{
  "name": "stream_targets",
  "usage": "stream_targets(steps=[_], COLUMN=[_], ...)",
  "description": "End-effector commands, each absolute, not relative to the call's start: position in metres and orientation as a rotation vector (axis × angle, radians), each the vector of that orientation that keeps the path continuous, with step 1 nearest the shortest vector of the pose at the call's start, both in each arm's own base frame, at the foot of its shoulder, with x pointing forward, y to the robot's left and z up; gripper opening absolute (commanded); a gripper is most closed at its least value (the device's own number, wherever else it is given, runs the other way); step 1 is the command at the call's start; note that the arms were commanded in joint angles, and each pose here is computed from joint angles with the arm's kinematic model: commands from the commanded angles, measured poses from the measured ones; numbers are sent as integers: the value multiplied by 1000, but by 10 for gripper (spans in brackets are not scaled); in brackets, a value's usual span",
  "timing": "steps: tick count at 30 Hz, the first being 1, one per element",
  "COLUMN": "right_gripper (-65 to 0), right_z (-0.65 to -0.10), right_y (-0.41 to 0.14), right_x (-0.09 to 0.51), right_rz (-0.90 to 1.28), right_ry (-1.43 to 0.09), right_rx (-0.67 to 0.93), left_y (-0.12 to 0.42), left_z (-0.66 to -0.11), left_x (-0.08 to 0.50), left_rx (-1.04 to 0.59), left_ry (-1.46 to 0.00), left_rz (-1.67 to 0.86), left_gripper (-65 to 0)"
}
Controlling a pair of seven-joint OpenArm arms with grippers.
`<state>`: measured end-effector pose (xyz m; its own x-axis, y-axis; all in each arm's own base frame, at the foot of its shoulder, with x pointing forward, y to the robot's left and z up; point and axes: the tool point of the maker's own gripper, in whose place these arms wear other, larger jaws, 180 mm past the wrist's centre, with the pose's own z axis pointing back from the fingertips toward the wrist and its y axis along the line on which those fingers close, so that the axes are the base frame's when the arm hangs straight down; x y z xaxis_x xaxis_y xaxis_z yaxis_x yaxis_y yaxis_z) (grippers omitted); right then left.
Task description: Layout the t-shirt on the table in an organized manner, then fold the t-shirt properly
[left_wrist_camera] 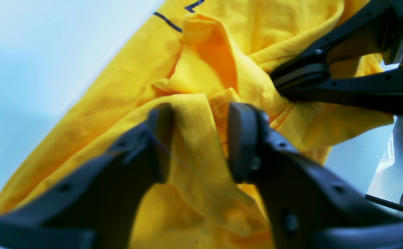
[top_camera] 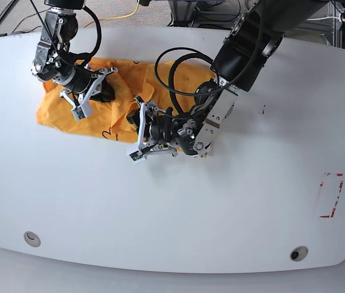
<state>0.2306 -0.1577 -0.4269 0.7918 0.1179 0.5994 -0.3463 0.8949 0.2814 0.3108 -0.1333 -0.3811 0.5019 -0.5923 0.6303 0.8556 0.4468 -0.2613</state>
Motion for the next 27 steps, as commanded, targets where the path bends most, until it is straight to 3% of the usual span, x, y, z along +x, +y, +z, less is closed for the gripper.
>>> stream_targets(steps=[1,17,27], right_gripper=[-599,-599,-599], right_z=[-431,-431,-431], right_y=[-166,-166,-166], right_x=[225,225,225], right_rz=[276,276,276], right_ry=[-565,-565,-565], right_rx=[352,352,352], left_y=[-138,-102,-99], left_z=[-363,-393,-386], left_x=[326,336,350], left_rx=[-612,-454,-402], left_ry=[-550,-500,-532], left_rz=[-950,-974,-987], left_gripper=[-497,-615,-621])
